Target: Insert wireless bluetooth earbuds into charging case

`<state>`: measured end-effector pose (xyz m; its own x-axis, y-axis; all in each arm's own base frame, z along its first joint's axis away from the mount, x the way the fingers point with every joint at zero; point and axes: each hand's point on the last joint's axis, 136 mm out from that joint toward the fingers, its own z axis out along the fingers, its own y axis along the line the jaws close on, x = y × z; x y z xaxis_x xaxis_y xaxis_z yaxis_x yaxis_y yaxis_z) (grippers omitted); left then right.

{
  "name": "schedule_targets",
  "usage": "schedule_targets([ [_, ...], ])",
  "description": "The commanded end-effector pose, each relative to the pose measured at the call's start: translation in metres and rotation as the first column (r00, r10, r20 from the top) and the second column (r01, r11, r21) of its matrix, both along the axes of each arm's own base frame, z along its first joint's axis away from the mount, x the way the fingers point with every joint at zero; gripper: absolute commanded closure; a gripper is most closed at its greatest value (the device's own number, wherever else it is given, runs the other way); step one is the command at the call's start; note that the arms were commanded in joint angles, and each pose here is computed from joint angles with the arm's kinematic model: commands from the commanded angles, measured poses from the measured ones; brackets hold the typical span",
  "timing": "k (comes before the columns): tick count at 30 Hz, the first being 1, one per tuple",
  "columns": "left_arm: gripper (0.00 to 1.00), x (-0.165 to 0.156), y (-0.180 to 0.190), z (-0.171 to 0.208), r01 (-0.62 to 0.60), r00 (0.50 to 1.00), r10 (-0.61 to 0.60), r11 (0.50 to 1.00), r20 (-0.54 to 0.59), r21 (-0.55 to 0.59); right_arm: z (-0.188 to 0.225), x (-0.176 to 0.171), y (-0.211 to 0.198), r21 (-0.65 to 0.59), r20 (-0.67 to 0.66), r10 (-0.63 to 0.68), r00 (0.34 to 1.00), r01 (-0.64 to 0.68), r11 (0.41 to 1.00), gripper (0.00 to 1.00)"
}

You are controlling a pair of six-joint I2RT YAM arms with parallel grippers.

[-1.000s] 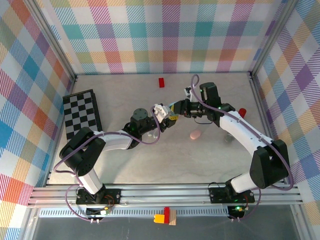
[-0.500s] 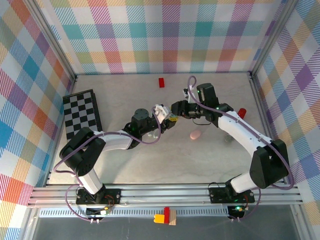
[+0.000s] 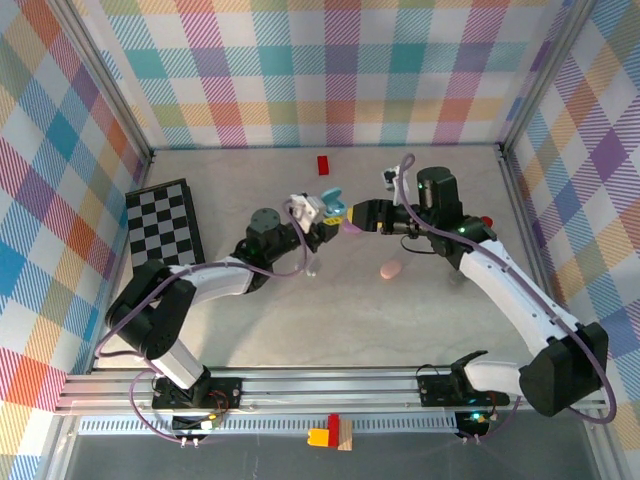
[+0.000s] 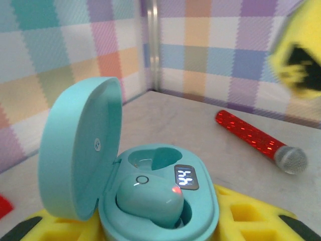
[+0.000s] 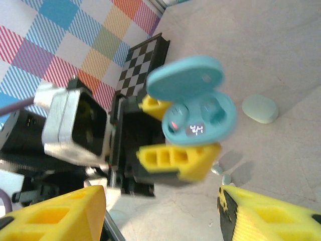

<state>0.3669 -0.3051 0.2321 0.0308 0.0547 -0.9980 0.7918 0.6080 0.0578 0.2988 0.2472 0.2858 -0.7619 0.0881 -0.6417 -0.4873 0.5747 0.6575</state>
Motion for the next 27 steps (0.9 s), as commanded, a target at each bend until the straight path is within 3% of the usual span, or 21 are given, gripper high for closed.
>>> schedule_targets([
  [1,0.61,0.008,0.033,0.015,-0.081,0.997,0.081,0.996,-0.001,-0.030,-0.012,0.005,-0.003,-0.018,0.003,-0.028,1.000,0.028,0.999,0.39],
  [11,0.61,0.019,0.113,0.048,-0.232,0.971,0.237,0.966,0.029,-0.118,-0.073,0.032,0.034,0.005,-0.154,-0.046,0.987,0.048,0.999,0.41],
  [20,0.61,-0.008,0.138,0.089,-0.308,0.948,0.315,0.943,0.041,-0.124,-0.146,0.058,0.098,-0.063,-0.302,-0.038,0.953,0.020,0.998,0.42],
  [27,0.61,-0.026,0.144,0.097,-0.312,0.948,0.316,0.945,0.029,-0.099,-0.187,0.063,0.158,-0.056,-0.384,0.047,0.922,-0.074,0.996,0.51],
])
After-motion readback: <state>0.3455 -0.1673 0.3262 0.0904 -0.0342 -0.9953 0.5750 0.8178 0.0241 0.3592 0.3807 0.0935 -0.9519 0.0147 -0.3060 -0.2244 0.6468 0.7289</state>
